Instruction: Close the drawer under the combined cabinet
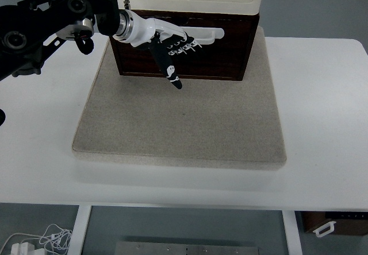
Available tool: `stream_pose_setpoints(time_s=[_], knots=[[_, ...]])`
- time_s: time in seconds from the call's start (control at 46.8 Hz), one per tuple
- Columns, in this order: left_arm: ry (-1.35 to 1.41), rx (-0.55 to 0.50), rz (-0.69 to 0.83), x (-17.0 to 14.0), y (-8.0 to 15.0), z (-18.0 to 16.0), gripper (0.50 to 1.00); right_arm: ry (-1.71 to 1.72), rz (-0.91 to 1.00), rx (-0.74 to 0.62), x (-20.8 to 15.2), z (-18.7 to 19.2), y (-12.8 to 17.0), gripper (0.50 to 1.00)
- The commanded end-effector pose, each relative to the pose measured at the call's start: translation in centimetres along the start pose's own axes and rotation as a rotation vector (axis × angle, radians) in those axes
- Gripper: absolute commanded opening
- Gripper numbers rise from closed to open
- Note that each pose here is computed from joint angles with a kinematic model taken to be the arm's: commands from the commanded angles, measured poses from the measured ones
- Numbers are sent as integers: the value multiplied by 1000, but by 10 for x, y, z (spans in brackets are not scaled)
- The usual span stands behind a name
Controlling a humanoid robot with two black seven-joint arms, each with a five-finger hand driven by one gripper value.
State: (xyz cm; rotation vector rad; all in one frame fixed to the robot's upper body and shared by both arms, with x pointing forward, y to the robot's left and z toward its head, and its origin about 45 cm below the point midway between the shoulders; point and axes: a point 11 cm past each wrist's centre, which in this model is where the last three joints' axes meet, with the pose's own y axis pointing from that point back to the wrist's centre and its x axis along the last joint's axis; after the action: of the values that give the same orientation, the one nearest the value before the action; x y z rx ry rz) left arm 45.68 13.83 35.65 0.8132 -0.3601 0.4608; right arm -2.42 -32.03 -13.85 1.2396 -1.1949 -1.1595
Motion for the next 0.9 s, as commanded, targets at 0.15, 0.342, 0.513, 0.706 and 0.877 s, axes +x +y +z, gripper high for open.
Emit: stream_pose_setpoints(time_s=[0.15, 0.342, 0.513, 0.706, 0.877], knots=[[68, -171, 16, 9, 12, 32, 1000, -1, 0, 0, 0, 0, 0, 952], [166, -396, 7, 17, 33, 68, 1000, 1, 0, 0, 0, 0, 0, 952], [222, -583, 32, 32, 59, 97, 1000, 1, 0, 0, 0, 0, 0, 952], [268, -792, 81, 52, 91, 127, 1000, -1, 0, 0, 0, 0, 0, 952], [302, -988, 139, 69, 123, 144, 1000, 1, 0, 0, 0, 0, 0, 952]])
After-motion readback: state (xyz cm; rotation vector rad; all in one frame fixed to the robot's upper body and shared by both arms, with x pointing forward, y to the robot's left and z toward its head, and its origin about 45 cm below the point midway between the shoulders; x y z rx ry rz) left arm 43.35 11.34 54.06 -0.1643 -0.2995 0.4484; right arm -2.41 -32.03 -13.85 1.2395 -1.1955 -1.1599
